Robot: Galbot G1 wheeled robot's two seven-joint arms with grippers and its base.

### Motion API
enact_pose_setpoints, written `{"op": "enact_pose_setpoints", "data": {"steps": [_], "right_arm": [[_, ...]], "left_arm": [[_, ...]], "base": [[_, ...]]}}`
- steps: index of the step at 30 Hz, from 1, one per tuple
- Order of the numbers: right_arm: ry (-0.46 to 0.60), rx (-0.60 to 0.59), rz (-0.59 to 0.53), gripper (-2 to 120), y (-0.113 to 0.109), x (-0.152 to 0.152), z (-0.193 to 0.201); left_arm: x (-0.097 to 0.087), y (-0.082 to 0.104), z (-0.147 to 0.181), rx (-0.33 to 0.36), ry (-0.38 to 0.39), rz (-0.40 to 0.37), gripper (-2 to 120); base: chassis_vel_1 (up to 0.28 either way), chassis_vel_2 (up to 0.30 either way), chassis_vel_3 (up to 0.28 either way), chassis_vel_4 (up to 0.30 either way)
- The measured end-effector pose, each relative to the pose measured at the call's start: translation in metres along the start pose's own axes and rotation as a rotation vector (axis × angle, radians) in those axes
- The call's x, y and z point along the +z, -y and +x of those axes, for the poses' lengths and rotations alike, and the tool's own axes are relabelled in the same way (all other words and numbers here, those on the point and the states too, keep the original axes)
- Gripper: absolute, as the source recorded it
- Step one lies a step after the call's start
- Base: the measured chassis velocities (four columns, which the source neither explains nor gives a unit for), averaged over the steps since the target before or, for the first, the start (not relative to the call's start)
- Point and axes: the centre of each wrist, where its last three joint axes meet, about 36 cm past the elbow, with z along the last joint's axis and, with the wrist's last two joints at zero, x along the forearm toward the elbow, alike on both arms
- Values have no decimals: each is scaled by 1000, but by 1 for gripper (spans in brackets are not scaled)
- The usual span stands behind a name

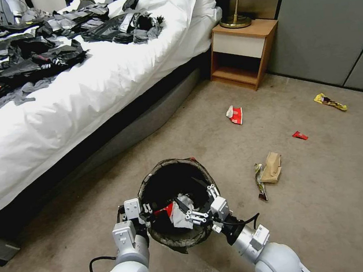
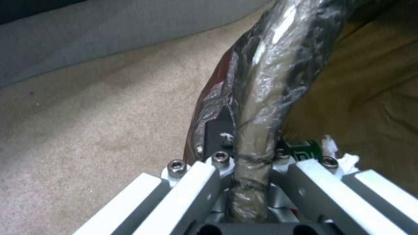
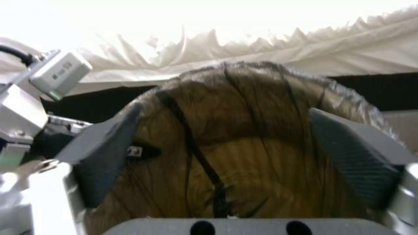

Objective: Pick up the trash bin, then pick up the garbage from the floor and place it into the trash bin.

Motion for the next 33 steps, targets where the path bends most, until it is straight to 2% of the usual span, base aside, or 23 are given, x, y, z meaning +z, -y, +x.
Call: {"op": "enact_pose_setpoints", "data": {"steps": [12,13,14,16,17,19,24,33], "right_arm": [[29,6,27,100,2,-12,-1],[112,90,84,100,5,-41,-6],[112,90,84,100,5,-41,-6],[193,275,184,100,11,-77,-3],[193,275,184,100,11,-77,-3],[196,427,223,100,14,-88,12],[144,544,216,100,7,-73,40],[120,575,203,100,-1,-52,58]], "left_arm": [[-1,0,-1,2,3,0,0],[1,-3,-3,-9,1,-7,0],[1,-3,-3,-9,1,-7,0],[3,-6,-6,-15,-3,-12,0],[3,-6,-6,-15,-3,-12,0],[4,-6,-9,-17,-2,-12,0],[7,-8,-9,-24,-3,-4,0],[7,-10,-7,-36,18,-19,0]], "base": [[0,0,0,0],[0,0,0,0],[0,0,0,0],[0,0,0,0],[0,0,0,0],[0,0,0,0],[0,0,0,0],[0,0,0,0]]}}
